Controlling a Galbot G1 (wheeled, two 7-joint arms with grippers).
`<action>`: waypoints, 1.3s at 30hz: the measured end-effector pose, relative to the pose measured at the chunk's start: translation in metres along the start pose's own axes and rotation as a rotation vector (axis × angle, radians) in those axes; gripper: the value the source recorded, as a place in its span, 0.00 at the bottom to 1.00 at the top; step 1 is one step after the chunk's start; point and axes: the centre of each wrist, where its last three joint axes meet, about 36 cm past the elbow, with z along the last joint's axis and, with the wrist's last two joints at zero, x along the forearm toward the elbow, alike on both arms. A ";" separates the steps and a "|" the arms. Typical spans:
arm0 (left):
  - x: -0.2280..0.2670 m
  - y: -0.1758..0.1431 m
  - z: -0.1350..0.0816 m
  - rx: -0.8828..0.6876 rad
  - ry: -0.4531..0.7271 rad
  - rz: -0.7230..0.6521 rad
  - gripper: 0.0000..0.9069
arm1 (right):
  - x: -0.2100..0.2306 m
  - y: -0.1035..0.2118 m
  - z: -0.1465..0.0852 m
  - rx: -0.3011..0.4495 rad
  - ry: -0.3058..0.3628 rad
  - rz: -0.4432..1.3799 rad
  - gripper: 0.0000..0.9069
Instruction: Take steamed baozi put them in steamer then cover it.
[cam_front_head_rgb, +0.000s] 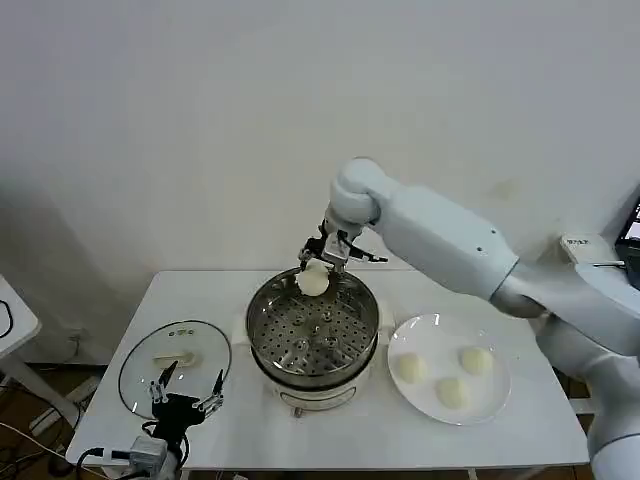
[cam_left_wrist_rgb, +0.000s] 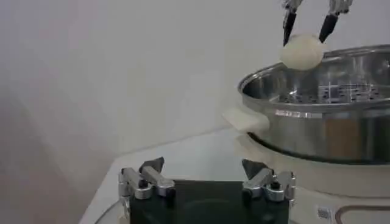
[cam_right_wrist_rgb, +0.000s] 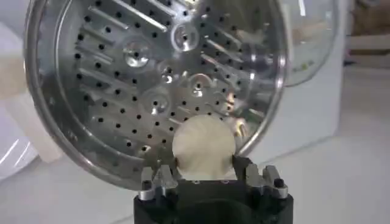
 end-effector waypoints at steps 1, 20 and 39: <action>0.000 0.000 0.000 0.000 0.000 0.000 1.00 | -0.001 -0.001 0.000 0.004 0.001 -0.005 0.69; -0.003 -0.002 0.001 0.006 0.004 -0.001 1.00 | -0.039 -0.012 -0.002 0.020 -0.025 -0.044 0.69; -0.003 -0.004 0.003 0.005 0.011 0.003 1.00 | -0.062 -0.014 0.001 -0.055 -0.072 -0.019 1.00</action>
